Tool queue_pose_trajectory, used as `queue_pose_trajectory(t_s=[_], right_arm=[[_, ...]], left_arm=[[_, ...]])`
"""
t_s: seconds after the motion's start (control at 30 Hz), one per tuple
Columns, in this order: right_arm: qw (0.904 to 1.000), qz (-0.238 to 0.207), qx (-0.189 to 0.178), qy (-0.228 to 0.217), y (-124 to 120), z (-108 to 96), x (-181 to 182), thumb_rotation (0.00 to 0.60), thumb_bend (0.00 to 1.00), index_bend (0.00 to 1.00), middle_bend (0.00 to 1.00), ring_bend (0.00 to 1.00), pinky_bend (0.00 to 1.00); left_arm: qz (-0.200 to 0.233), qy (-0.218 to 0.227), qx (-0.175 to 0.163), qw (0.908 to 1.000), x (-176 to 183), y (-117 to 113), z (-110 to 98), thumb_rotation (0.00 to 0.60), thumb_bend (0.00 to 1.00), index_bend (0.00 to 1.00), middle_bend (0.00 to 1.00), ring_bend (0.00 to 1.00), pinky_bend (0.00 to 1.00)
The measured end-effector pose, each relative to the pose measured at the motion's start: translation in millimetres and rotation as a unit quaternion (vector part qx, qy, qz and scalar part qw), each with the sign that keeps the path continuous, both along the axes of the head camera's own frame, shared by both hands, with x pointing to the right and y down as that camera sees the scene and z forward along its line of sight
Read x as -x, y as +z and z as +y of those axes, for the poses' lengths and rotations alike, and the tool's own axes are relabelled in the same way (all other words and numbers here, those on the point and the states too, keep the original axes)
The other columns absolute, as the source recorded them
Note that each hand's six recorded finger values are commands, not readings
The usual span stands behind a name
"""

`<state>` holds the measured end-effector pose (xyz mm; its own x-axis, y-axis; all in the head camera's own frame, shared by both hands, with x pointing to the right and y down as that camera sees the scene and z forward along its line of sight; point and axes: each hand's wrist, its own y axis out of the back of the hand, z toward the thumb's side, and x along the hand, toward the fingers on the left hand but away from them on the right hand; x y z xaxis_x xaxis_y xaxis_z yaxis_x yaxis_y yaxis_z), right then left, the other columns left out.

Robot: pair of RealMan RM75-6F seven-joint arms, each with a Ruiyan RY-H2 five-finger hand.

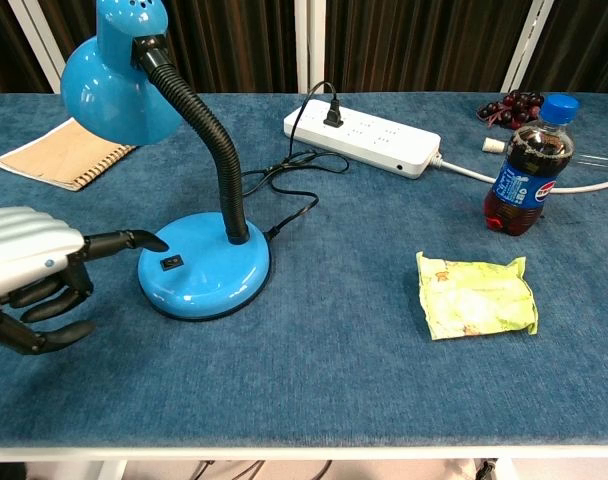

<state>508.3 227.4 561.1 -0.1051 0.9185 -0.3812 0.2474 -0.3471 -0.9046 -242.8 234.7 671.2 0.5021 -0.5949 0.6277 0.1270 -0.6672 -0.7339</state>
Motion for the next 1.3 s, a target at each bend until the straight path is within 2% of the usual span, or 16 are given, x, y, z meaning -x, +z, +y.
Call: queue_pose_trajectory(t_s=[0.23,0.5,1.13,1.23,1.3], right_arm=[[1.0000,-0.001,-0.001,0.000,-0.7,0.6,0.1,0.600,0.05,0.00,0.00,0.00,0.00],[1.0000,-0.001,-0.001,0.004,-0.3,-0.7,-0.9,0.600,0.05,0.00,0.00,0.00,0.00],[1.0000,0.001,0.005,0.009,2.0,0.7,-3.7,0.600,0.05,0.00,0.00,0.00,0.00],[0.9999,0.001,0.007,0.009,2.6,0.8,-4.2,0.600,0.05,0.00,0.00,0.00,0.00],[0.9999,0.002,0.009,0.009,3.1,1.1,-4.4,0.600,0.05,0.00,0.00,0.00,0.00]], left_arm=[[-0.005,-0.012,-0.005,0.9999,2.0,11.0,-3.7,0.600,0.41,0.11,0.83,0.78,0.83],[-0.017,-0.004,-0.004,0.9998,2.3,15.8,-6.6,0.600,0.41,0.11,0.83,0.78,0.83],[-0.022,0.003,0.004,0.9997,2.0,21.2,1.1,0.600,0.41,0.12,0.83,0.78,0.83],[-0.025,0.002,0.006,0.9997,2.8,22.7,1.3,0.600,0.41,0.14,0.83,0.78,0.83],[-0.026,0.001,0.006,0.9996,3.1,23.0,1.2,0.600,0.41,0.18,0.83,0.79,0.83]])
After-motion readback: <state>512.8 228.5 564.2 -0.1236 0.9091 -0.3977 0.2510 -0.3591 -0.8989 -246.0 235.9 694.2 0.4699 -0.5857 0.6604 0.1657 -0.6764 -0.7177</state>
